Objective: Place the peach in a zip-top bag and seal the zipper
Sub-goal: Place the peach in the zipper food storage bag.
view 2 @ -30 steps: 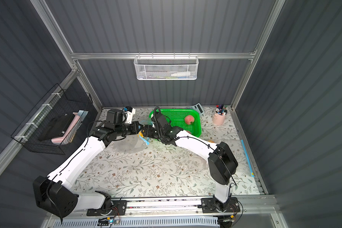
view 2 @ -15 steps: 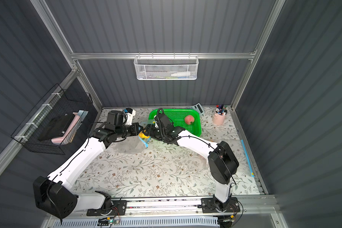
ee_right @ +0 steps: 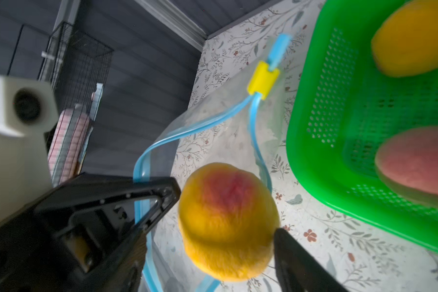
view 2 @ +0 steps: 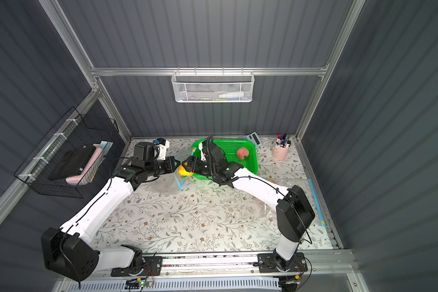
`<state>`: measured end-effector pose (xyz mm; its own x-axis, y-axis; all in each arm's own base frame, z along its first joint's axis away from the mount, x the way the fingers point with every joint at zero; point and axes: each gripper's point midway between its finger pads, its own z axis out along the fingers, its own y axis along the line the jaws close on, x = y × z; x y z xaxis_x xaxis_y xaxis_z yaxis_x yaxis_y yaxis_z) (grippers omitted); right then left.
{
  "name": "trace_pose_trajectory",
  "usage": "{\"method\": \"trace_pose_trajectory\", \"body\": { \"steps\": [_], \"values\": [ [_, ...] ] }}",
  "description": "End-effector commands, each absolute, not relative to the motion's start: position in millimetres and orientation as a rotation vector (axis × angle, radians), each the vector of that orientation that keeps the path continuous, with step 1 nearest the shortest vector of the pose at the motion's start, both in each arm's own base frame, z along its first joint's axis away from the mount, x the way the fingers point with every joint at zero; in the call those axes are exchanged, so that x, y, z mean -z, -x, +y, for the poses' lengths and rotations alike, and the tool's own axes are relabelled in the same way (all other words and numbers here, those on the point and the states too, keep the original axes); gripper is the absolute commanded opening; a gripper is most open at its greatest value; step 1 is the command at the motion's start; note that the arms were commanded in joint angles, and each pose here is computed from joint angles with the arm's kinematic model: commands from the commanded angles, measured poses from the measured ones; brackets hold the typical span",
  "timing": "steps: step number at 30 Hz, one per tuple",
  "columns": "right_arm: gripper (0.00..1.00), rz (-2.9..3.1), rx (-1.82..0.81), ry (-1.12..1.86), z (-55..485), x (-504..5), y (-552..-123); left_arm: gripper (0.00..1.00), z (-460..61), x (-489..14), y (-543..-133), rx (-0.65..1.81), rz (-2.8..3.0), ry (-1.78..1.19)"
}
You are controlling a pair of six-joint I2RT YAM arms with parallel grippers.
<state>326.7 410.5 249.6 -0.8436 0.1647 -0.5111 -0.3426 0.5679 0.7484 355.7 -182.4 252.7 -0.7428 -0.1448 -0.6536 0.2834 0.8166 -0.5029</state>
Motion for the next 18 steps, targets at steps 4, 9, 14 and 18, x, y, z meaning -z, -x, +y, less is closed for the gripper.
{"method": "trace_pose_trajectory", "body": {
  "steps": [4,9,14,18],
  "values": [
    [0.61,2.278,-1.414,0.163,430,-247,-318,0.0,-187,-265,-349,0.847,2.263,-0.101],
    [0.56,2.292,-1.417,0.145,436,-238,-321,0.0,-187,-269,-349,0.869,2.268,-0.054],
    [0.55,2.252,-1.406,0.124,436,-242,-330,0.0,-186,-261,-352,0.871,2.285,-0.01],
    [0.54,2.202,-1.428,0.116,434,-253,-334,0.0,-185,-260,-353,0.874,2.288,-0.002]
  ]
}}
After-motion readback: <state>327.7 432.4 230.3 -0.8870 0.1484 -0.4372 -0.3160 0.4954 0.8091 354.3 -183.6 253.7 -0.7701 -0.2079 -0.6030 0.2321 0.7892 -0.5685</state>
